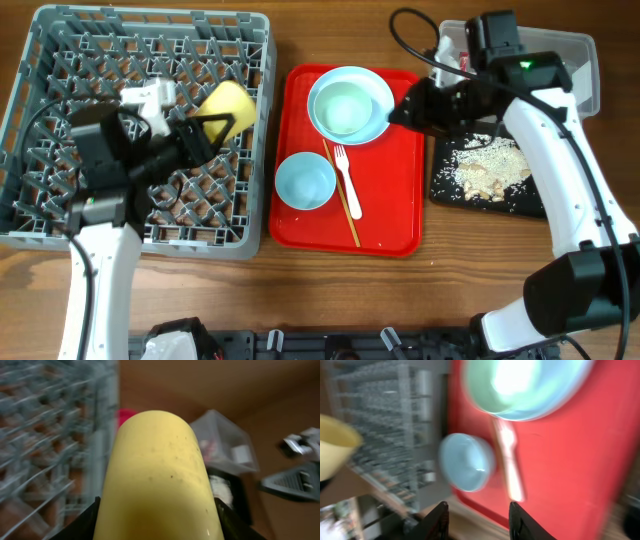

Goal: Sort waste into correct bins and load items into the dishwasher rack

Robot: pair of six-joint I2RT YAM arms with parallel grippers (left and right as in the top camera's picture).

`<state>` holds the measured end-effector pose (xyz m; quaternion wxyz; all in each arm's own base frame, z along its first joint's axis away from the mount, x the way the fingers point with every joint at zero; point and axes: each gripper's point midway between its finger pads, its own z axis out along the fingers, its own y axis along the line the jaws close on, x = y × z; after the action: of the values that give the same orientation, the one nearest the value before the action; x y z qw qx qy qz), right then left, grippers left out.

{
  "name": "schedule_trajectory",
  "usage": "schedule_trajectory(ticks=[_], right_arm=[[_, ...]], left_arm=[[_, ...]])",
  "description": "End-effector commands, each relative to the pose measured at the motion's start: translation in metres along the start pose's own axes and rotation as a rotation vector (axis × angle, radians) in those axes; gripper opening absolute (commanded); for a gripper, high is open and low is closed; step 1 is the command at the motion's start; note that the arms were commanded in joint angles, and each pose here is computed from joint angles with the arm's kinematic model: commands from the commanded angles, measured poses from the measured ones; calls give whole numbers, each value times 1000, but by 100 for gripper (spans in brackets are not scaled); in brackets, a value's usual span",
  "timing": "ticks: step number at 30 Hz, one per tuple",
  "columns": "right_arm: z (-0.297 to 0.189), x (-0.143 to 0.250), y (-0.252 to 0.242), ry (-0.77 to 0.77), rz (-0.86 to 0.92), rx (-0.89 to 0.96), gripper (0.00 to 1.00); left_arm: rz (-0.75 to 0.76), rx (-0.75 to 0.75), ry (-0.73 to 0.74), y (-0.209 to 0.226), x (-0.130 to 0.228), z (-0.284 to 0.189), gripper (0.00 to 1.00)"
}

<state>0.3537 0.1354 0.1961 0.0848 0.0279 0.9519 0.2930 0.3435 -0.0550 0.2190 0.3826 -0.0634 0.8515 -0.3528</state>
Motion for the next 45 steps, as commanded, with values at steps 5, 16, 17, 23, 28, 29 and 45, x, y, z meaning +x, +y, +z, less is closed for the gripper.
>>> schedule_trajectory(ticks=[5,16,17,23,28,29,45], right_arm=[[-74,0,-70,-131,56,350,40],[-96,15,-109,-110,150,490,43],[-96,15,-109,-110,149,490,43],[-96,13,-108,-109,123,487,45],[-95,13,-108,-109,123,487,45],[-95,13,-108,-109,122,487,45],[-95,14,-109,-105,124,487,61]], left_arm=[[-71,-513,-92,59,-14,-72,4],[-216,-703,123,85,33,-95,4],[-226,-708,143,86,37,-94,4],[-267,-736,220,99,49,-87,4],[-275,-826,260,120,54,-89,4],[-276,-839,267,124,54,-88,4],[-338,-745,348,148,59,-40,100]])
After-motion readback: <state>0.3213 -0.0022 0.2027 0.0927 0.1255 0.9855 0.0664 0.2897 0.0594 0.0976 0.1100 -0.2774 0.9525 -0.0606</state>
